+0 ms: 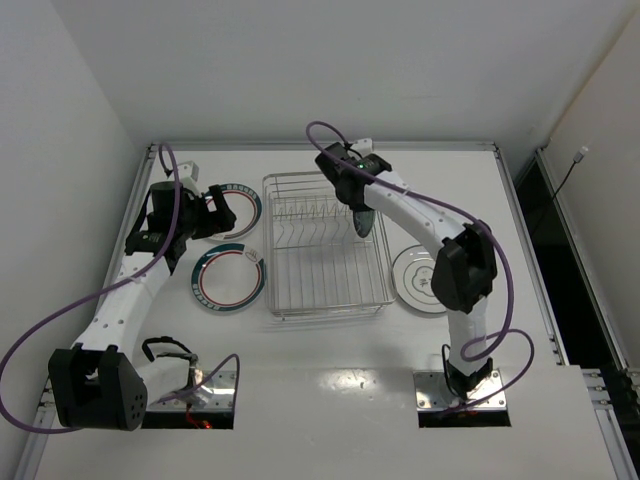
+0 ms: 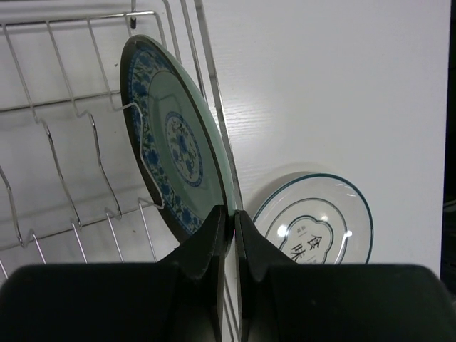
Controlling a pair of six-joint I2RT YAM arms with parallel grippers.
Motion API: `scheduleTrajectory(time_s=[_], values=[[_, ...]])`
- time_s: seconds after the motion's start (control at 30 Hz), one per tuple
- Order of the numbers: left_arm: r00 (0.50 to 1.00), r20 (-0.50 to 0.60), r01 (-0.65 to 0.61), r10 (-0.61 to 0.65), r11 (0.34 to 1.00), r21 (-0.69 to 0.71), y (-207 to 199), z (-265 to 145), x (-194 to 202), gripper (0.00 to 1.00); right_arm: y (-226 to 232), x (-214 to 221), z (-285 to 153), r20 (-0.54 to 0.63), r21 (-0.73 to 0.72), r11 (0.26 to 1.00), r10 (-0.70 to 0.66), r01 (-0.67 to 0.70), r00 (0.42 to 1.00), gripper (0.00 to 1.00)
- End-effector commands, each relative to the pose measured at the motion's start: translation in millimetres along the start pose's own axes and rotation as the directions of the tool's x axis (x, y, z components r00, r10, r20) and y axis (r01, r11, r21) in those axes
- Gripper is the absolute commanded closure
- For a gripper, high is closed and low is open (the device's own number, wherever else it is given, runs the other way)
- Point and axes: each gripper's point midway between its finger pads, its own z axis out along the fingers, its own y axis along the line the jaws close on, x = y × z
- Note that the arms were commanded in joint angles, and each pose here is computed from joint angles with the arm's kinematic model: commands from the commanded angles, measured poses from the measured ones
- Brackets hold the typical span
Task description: Load the plates into the dish rack
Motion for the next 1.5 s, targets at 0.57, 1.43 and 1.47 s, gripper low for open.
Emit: scheduleTrajectory(time_s=[0.57, 1.43, 1.47], values=[[0.999, 0.049, -0.011, 0.010, 1.000, 0.009, -6, -4, -21, 0.18, -60, -17, -17, -0.046, -0.151, 0.988, 0.035, -0.041, 0.998, 0.87], [1.000, 0.026, -0.007, 0.008, 1.000, -0.008, -3, 2, -17, 0.18, -166, 126, 43, -0.549, -0.356, 0.507, 0.566, -0.785, 0.615, 0.61], [1.000, 0.026, -0.007, 0.008, 1.000, -0.008, -3, 2, -17, 0.18, -164, 142, 48, -0.574, -0.331, 0.481, 0.580, -0.812, 0.578, 0.61]])
